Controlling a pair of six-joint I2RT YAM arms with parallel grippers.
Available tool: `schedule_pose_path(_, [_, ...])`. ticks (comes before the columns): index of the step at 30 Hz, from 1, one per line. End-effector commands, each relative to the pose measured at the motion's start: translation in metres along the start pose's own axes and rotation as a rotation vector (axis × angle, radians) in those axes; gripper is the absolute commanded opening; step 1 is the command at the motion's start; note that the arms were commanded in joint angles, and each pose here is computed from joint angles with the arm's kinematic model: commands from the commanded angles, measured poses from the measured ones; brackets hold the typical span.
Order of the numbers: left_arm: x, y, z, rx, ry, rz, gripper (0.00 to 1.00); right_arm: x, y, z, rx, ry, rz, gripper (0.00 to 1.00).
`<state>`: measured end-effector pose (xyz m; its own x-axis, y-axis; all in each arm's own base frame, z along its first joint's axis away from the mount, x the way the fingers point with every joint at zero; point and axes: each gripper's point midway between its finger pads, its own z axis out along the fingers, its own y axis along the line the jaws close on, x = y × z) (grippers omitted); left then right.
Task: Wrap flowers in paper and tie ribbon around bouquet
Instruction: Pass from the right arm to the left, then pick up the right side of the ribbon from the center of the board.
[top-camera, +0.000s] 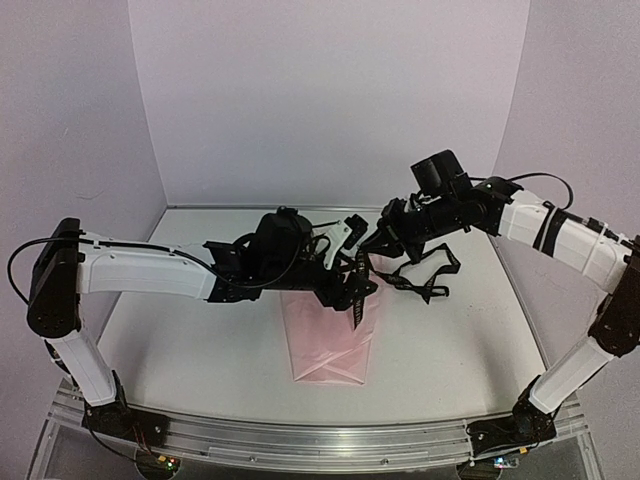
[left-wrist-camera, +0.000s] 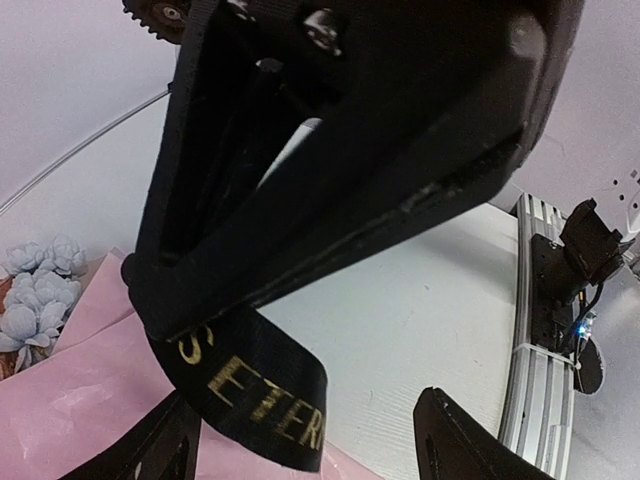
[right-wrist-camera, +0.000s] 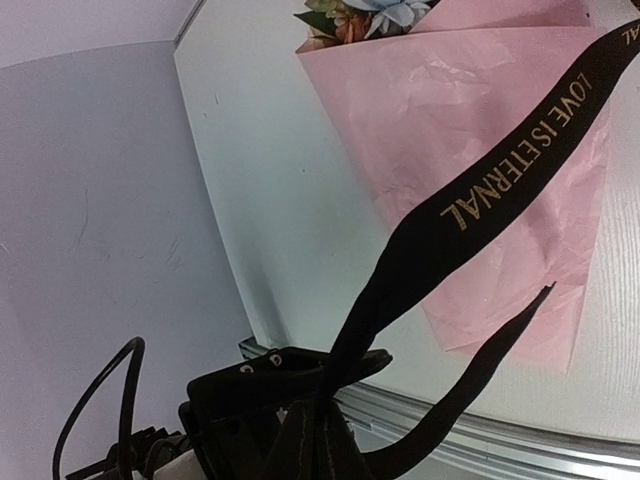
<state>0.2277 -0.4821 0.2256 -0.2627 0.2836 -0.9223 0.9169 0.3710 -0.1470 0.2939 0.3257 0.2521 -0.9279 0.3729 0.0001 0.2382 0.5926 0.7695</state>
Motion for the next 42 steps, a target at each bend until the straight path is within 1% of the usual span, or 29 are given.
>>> schedule_pose_path(1, [-0.033,0.007,-0.004,-0.053,-0.111,0.022,0.73,0.013,0.021,-0.019,-0.069,0.039,-0.016,0.00])
schedule_pose_path(4, [-0.041,0.012,-0.006,-0.081,-0.142,0.019,0.65,0.018,0.016,-0.023,-0.064,0.050,-0.032,0.00])
schedule_pose_path(5, [-0.042,0.014,-0.006,-0.093,-0.145,0.018,0.56,0.020,0.014,-0.023,-0.062,0.059,-0.034,0.00])
schedule_pose_path(7, [-0.043,0.018,-0.005,-0.117,-0.143,0.014,0.28,0.022,0.010,-0.023,-0.057,0.066,-0.044,0.00])
schedule_pose_path(8, [-0.043,0.019,-0.006,-0.121,-0.139,0.011,0.16,0.023,0.006,-0.024,-0.052,0.061,-0.054,0.02])
schedule_pose_path(9, [-0.043,0.019,-0.007,-0.123,-0.135,0.006,0.06,0.023,0.002,-0.025,-0.041,0.056,-0.066,0.07])
schedule_pose_path(10, [-0.042,0.018,-0.010,-0.123,-0.131,-0.002,0.01,0.023,-0.005,-0.027,-0.022,0.050,-0.084,0.12])
schedule_pose_path(11, [-0.040,0.017,-0.013,-0.123,-0.125,-0.013,0.00,0.023,-0.014,-0.031,0.007,0.040,-0.112,0.17])
schedule_pose_path(13, [-0.035,0.017,-0.022,-0.127,-0.115,-0.037,0.00,0.017,-0.035,-0.039,0.069,-0.006,-0.174,0.28])
schedule_pose_path(15, [-0.027,0.017,-0.033,-0.129,-0.096,-0.065,0.00,0.006,-0.061,-0.043,0.135,-0.044,-0.198,0.41])
schedule_pose_path(17, [-0.018,0.014,-0.044,-0.123,-0.075,-0.088,0.00,-0.009,-0.088,-0.045,0.198,-0.088,-0.227,0.50])
schedule_pose_path(18, [-0.014,0.014,-0.049,-0.125,-0.062,-0.101,0.00,-0.017,-0.102,-0.046,0.238,-0.114,-0.236,0.52])
schedule_pose_path(20, [-0.001,0.013,-0.058,-0.125,-0.024,-0.119,0.00,-0.036,-0.132,-0.049,0.318,-0.154,-0.254,0.52])
schedule_pose_path(23, [0.011,0.013,-0.073,-0.135,0.006,-0.144,0.00,-0.066,-0.163,-0.050,0.416,-0.172,-0.299,0.54])
schedule_pose_path(27, [0.024,0.012,-0.083,-0.142,0.048,-0.160,0.00,-0.111,-0.189,-0.039,0.510,-0.176,-0.244,0.52])
schedule_pose_path(29, [0.027,0.013,-0.084,-0.148,0.058,-0.162,0.00,-0.130,-0.199,-0.024,0.536,-0.168,-0.191,0.50])
schedule_pose_path(31, [0.027,0.014,-0.084,-0.152,0.063,-0.163,0.00,-0.148,-0.205,-0.009,0.565,-0.167,-0.172,0.48])
schedule_pose_path(37, [0.024,0.014,-0.083,-0.156,0.069,-0.161,0.00,-0.175,-0.226,0.014,0.655,-0.196,-0.106,0.48])
schedule_pose_path(42, [0.021,0.013,-0.085,-0.154,0.063,-0.158,0.00,-0.181,-0.245,0.028,0.707,-0.194,-0.056,0.47])
